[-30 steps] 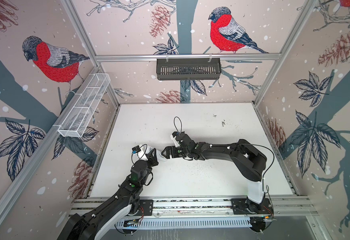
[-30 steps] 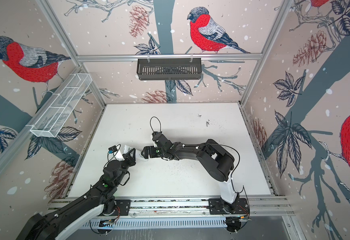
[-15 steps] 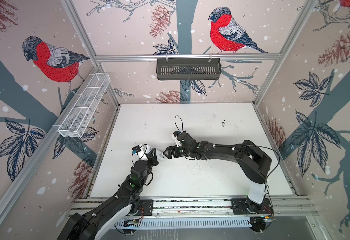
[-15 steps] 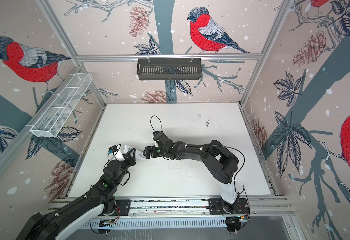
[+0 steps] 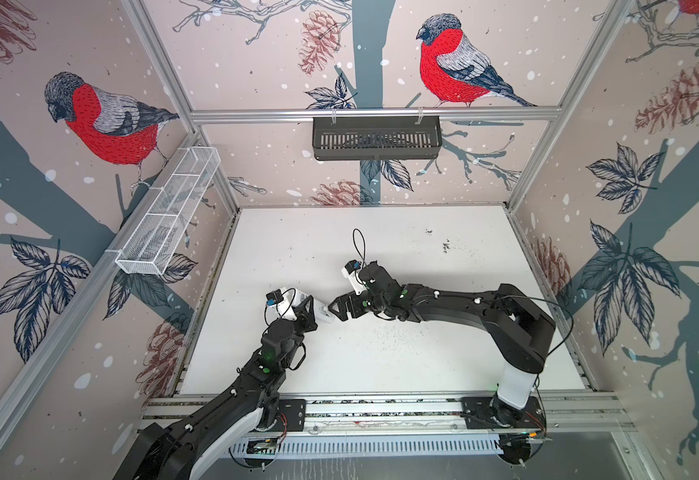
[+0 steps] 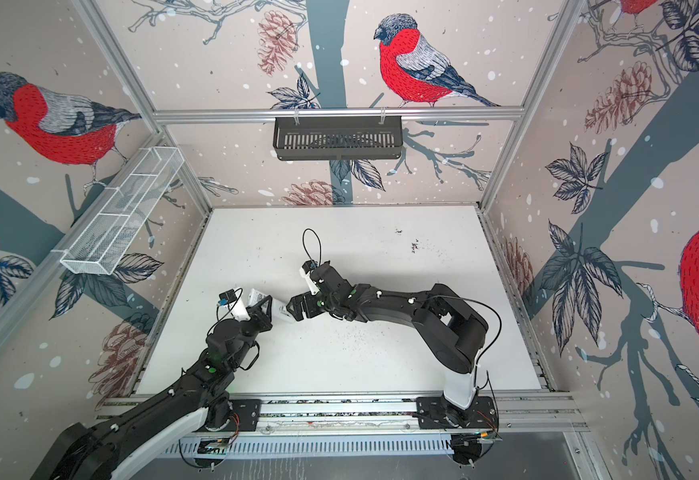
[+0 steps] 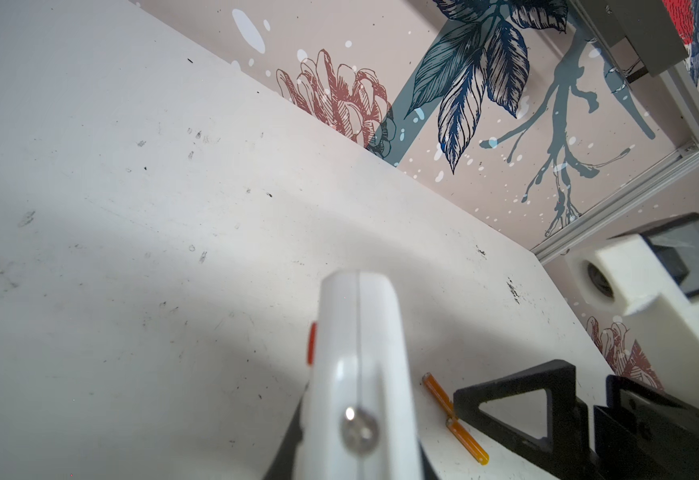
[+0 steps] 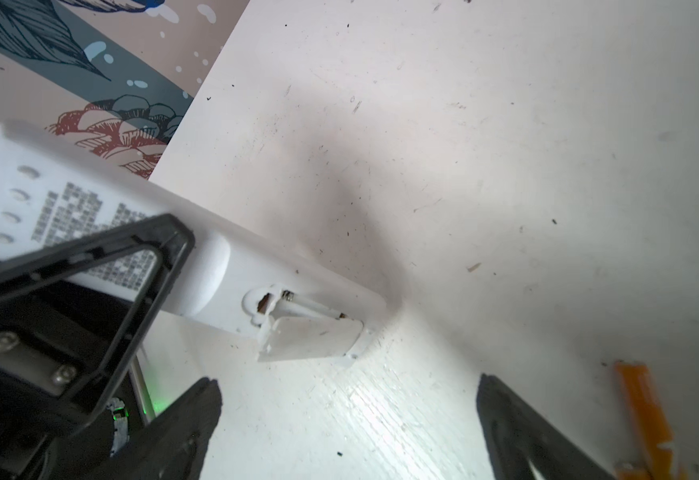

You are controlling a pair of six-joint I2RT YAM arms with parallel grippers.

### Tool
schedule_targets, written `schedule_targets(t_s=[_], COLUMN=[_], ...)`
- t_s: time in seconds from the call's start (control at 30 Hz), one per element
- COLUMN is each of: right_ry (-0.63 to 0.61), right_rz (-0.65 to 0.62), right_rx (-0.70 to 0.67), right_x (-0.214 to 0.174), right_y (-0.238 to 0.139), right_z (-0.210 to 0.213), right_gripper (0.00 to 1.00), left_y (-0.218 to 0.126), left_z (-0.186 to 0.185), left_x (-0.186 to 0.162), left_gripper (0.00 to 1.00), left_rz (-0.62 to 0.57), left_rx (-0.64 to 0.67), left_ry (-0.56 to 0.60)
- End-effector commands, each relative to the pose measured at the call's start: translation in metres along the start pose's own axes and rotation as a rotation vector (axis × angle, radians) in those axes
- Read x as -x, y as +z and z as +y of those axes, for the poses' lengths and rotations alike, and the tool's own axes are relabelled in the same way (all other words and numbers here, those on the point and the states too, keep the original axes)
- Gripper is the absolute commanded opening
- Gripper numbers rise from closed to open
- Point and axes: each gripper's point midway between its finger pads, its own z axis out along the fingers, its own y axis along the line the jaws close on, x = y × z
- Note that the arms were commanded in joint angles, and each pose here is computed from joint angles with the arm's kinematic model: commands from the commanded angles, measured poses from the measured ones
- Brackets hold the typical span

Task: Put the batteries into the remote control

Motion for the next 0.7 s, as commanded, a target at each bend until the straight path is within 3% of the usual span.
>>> schedule_targets(t_s=[0.0, 0.3, 0.67], right_ry=[-0.153, -0.347, -0.368], right_rz=[-0.048, -0.134, -0.189], right_rx=[0.056, 0.153, 0.124], right_x=[0.003, -0.008, 0.002], right_y=[-0.011, -0.052, -0.063], right_z=[0.009, 0.024, 0.023], right_gripper=[0.97, 0.96, 0.9], left_y=[0.0, 0.01, 0.015], left_z=[-0.02, -0.059, -0.094], left_x=[0.002, 0.008, 0.015], left_gripper=[0.0, 0.0, 0.0], left_rz=[0.025, 0.149, 0.247], left_rx=[-0.093, -0.235, -0.36], left_ry=[0.051, 0.033, 0.039])
